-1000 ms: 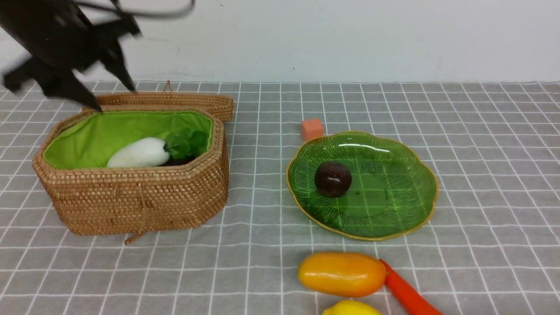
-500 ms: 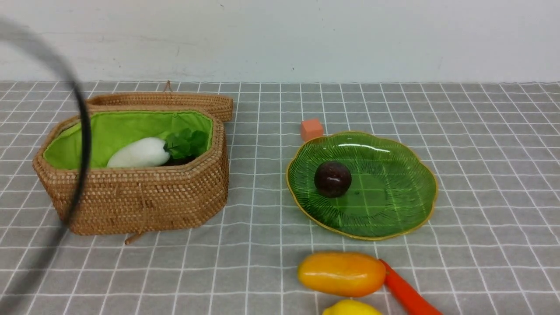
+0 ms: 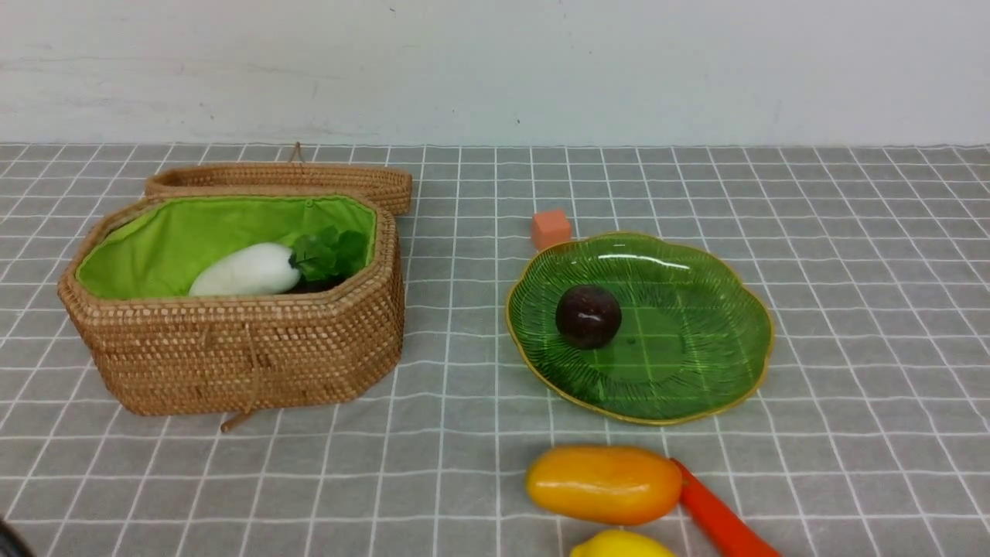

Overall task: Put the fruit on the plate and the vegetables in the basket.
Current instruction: Use the right arm to grab a lemon and put it into the right plate

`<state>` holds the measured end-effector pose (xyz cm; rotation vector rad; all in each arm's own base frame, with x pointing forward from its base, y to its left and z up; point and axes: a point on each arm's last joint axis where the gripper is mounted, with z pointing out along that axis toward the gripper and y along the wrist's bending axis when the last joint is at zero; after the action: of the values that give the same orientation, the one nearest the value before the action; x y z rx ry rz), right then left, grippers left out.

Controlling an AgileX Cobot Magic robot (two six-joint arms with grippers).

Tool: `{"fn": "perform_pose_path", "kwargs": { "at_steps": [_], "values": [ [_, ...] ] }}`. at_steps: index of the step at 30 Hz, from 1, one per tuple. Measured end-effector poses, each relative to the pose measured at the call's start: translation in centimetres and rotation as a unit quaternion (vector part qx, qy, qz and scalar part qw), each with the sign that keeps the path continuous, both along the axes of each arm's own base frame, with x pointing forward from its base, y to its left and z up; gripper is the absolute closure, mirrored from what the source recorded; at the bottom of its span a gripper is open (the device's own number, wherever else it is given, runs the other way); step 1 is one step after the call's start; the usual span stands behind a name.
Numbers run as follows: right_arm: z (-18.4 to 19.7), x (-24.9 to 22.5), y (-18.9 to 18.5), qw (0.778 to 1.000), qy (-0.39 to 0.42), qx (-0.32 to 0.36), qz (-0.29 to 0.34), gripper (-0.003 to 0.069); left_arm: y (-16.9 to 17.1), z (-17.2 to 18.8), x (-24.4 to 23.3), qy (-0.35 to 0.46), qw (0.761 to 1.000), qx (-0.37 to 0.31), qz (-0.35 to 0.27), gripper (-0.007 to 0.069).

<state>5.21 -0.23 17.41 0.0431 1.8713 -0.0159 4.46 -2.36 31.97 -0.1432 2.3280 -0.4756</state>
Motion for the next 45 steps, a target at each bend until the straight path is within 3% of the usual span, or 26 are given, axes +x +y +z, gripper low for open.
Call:
{"fn": "perform_pose_path", "kwargs": {
  "at_steps": [6, 11, 16, 17, 21, 27, 36, 45],
  "values": [
    [0.0, 0.0, 0.0, 1.000, 0.000, 0.000, 0.000, 0.0418, 0.1, -0.1, -0.2, 0.001, 1.000, 0.004, 0.000, 0.0638],
    [0.0, 0.0, 0.0, 1.000, 0.000, 0.000, 0.000, 0.0418, 0.9, 0.1, 0.6, -0.048, 0.997, 0.059, 0.019, 0.0638],
    [0.0, 0.0, 0.0, 1.000, 0.000, 0.000, 0.000, 0.0418, 2.0, -2.6, 1.1, -0.196, 0.973, 0.113, 0.048, 0.0638],
    [0.0, 0.0, 0.0, 1.000, 0.000, 0.000, 0.000, 0.0418, 2.0, -2.9, 1.0, -0.195, 0.973, 0.116, 0.048, 0.0638],
    [0.0, 0.0, 0.0, 1.000, 0.000, 0.000, 0.000, 0.0418, 2.3, -7.5, 0.5, -0.284, 0.949, 0.121, 0.066, 0.0638],
    [0.0, 0.0, 0.0, 1.000, 0.000, 0.000, 0.000, 0.0418, 2.7, -14.8, 0.8, -0.222, 0.959, 0.132, 0.114, 0.0638],
    [0.0, 0.0, 0.0, 1.000, 0.000, 0.000, 0.000, 0.0418, 2.8, -15.0, 0.8, -0.218, 0.958, 0.132, 0.130, 0.0631],
    [0.0, 0.0, 0.0, 1.000, -0.001, -0.004, 0.000, 0.0418, 2.5, -15.1, 0.8, -0.213, 0.964, 0.088, 0.136, 0.0623]
  ]
}}
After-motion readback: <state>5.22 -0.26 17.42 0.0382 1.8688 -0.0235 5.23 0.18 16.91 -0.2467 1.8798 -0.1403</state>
